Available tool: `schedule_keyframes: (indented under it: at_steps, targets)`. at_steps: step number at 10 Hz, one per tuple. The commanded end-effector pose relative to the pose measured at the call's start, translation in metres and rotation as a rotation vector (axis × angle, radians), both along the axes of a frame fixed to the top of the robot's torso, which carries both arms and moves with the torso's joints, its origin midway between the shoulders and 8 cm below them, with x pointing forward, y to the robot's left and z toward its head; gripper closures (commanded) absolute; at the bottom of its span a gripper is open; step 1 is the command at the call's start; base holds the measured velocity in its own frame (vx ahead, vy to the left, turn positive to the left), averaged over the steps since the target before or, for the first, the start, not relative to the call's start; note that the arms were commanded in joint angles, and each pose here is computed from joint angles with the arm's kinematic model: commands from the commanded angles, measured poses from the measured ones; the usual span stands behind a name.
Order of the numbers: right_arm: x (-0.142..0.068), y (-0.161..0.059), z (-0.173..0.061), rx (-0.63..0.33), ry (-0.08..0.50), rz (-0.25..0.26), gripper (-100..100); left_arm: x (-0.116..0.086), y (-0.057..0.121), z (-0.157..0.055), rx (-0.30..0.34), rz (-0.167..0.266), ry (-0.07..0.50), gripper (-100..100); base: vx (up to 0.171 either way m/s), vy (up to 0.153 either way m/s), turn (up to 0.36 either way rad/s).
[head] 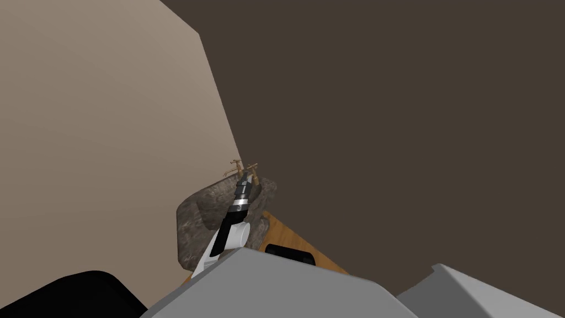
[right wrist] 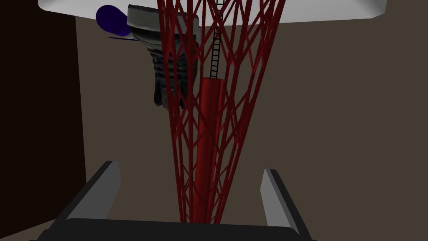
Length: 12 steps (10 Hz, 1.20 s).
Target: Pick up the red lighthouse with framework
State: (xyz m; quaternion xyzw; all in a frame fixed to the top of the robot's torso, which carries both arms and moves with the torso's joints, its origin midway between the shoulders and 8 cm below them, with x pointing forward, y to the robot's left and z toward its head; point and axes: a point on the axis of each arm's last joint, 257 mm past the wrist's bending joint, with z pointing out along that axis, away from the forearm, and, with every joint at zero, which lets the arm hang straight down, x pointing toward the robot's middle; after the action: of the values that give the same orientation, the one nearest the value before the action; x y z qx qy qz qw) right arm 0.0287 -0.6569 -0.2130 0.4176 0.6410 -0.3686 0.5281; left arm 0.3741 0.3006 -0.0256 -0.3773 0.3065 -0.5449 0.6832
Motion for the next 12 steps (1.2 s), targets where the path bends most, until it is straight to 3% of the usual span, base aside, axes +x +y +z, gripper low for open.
schedule_keyframes:
  at_steps: [1,2,3,4,6,7,9,10,11,12]
  targets:
    - [0.02,-0.003,-0.004,0.0,-0.011,0.034,-100,0.0,0.0,0.0,0.0,0.0,0.0,0,0.025,0.033,-0.043]
    - [0.047,0.001,-0.025,0.048,-0.037,0.075,-100,0.0,0.0,0.0,0.0,0.0,0.0,0,0.044,0.04,-0.328]
    - [0.068,-0.001,-0.023,0.041,-0.035,0.118,-100,0.0,0.0,0.0,0.0,0.0,0.0,0,0.041,0.048,-0.357]
    - [0.076,-0.003,-0.023,0.039,-0.044,0.126,-100,0.0,0.0,0.0,0.0,0.0,0.0,0,0.012,0.027,-0.045]
    - [0.126,0.002,-0.039,0.077,-0.072,0.204,-100,0.0,0.0,0.0,0.0,0.0,0.0,0,0.027,0.027,-0.292]
    - [0.13,0.001,-0.036,0.068,-0.066,0.216,-100,0.0,0.0,0.0,0.0,0.0,0.0,0,0.012,0.028,-0.114]
    - [0.166,0.011,-0.058,0.119,-0.076,0.27,-100,0.0,0.0,0.0,0.0,0.0,0.0,0,0.026,0.045,-0.36]
    - [0.182,0.006,-0.044,0.089,-0.078,0.302,-100,0.0,0.0,0.0,0.0,0.0,0.0,0,0.019,0.032,-0.016]
    - [0.204,0.019,-0.059,0.129,-0.085,0.34,-100,0.0,0.0,0.0,0.0,0.0,0.0,0,0.023,0.038,-0.295]
    - [0.219,0.018,-0.057,0.12,-0.082,0.365,-100,0.0,0.0,0.0,0.0,0.0,0.0,0,0.028,0.052,-0.342]
